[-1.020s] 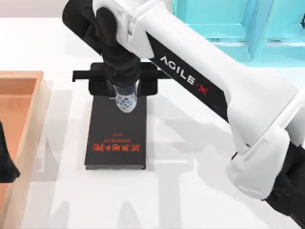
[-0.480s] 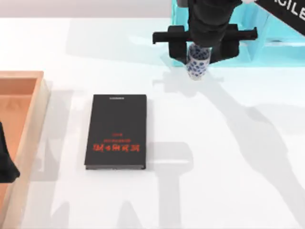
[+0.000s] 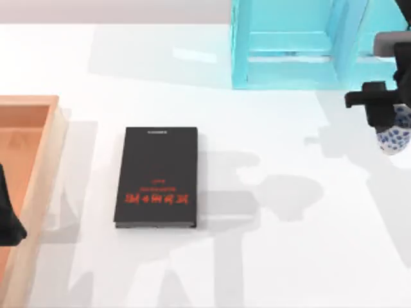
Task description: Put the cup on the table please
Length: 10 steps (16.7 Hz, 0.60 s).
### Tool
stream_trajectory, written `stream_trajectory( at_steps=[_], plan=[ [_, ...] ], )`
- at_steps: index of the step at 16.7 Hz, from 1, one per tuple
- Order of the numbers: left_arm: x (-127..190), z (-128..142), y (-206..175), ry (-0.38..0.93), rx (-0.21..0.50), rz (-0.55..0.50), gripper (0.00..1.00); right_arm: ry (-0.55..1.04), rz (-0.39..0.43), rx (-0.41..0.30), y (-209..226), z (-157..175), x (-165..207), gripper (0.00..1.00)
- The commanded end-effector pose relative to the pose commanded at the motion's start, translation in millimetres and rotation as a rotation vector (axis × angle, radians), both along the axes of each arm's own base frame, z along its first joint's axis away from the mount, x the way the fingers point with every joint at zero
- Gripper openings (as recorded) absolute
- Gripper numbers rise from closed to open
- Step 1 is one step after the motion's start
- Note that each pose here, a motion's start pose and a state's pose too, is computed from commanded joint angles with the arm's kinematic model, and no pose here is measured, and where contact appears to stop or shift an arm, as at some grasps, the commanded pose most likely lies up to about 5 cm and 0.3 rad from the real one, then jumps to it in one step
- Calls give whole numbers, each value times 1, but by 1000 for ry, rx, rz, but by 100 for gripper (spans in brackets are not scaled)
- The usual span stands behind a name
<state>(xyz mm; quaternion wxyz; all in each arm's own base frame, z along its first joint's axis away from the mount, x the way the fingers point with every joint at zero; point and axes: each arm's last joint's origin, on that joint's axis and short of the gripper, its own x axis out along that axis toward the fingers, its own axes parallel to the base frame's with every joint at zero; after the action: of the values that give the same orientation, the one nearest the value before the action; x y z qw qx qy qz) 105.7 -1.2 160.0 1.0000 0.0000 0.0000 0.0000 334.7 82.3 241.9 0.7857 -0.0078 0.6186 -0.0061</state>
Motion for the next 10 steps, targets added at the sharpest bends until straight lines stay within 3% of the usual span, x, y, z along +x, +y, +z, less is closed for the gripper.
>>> stream_trajectory(
  at_steps=[4, 10],
  plan=[
    [0, 0, 0, 0, 0, 0, 100, -54, -9, 13, -35, 0, -27, 0],
    [0, 0, 0, 0, 0, 0, 100, -57, -8, 13, -38, -1, -30, 0]
  ],
)
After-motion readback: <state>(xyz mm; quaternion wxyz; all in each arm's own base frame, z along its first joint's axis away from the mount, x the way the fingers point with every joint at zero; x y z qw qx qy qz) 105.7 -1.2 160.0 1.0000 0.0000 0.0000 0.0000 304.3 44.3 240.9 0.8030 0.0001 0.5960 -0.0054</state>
